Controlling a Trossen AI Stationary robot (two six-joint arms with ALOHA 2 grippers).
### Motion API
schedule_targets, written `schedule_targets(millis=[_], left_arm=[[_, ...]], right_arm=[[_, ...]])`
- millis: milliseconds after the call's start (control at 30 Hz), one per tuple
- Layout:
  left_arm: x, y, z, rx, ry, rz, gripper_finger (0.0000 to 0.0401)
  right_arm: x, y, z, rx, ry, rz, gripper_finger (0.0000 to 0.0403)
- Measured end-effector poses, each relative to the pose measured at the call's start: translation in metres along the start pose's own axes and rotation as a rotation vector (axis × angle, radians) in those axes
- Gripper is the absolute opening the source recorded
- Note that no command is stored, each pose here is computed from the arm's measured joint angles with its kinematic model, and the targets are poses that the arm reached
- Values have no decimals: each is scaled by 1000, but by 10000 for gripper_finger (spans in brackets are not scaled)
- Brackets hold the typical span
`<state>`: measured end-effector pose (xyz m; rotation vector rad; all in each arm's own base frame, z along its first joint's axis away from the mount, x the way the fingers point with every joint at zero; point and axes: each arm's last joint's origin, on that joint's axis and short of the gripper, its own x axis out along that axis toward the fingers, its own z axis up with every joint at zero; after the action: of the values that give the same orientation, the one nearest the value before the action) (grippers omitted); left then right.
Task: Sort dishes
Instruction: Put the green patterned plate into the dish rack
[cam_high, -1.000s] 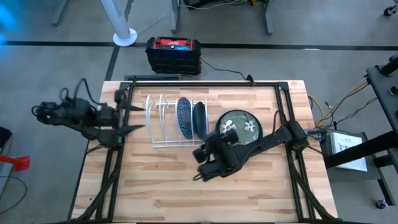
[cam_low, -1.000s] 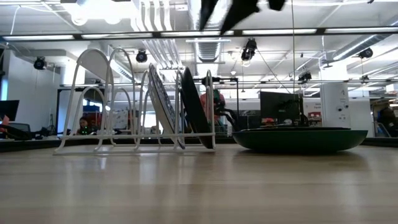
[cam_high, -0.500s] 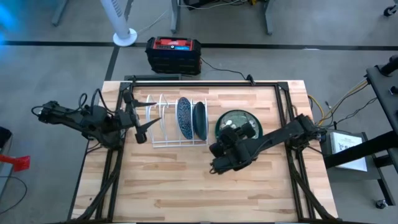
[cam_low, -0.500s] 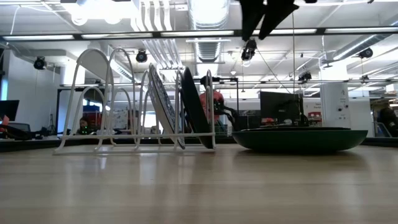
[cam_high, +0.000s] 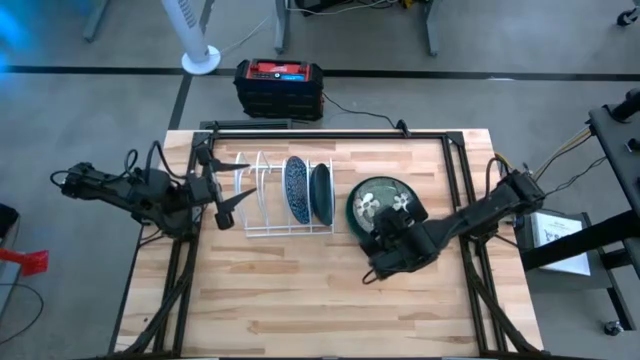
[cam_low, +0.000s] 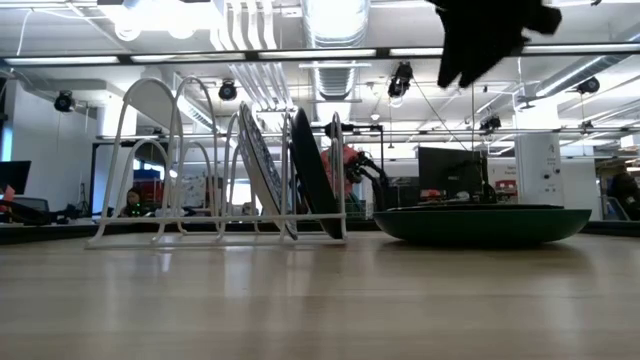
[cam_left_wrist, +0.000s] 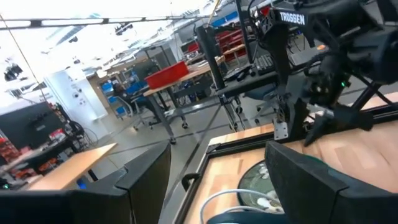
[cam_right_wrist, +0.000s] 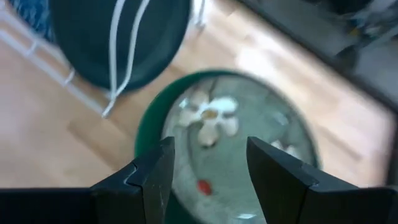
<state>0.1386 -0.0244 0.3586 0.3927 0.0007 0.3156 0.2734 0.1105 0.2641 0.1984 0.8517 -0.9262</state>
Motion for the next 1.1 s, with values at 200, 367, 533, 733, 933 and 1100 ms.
schedule_targets(millis=[200, 367, 533, 733, 933, 1100], left_arm=[[3, -4, -4, -51, 38, -16, 250], [8, -9, -7, -79, 67, -26, 250], [17, -18, -11, -83, 105, -38, 250], [28, -28, -17, -75, 158, -27, 250], [37, -32, -23, -42, 235, 149, 250], [39, -31, -21, -18, 253, 207, 250]], right_arm=[[25, -2, -29, -77, 73, 92, 190], [42, -1, -48, -131, 63, 149, 190], [59, -4, -66, -192, 90, 172, 190], [71, -7, -77, -282, 81, 219, 190], [82, -14, -78, -306, 80, 206, 190], [86, -18, -74, -313, 81, 196, 188]])
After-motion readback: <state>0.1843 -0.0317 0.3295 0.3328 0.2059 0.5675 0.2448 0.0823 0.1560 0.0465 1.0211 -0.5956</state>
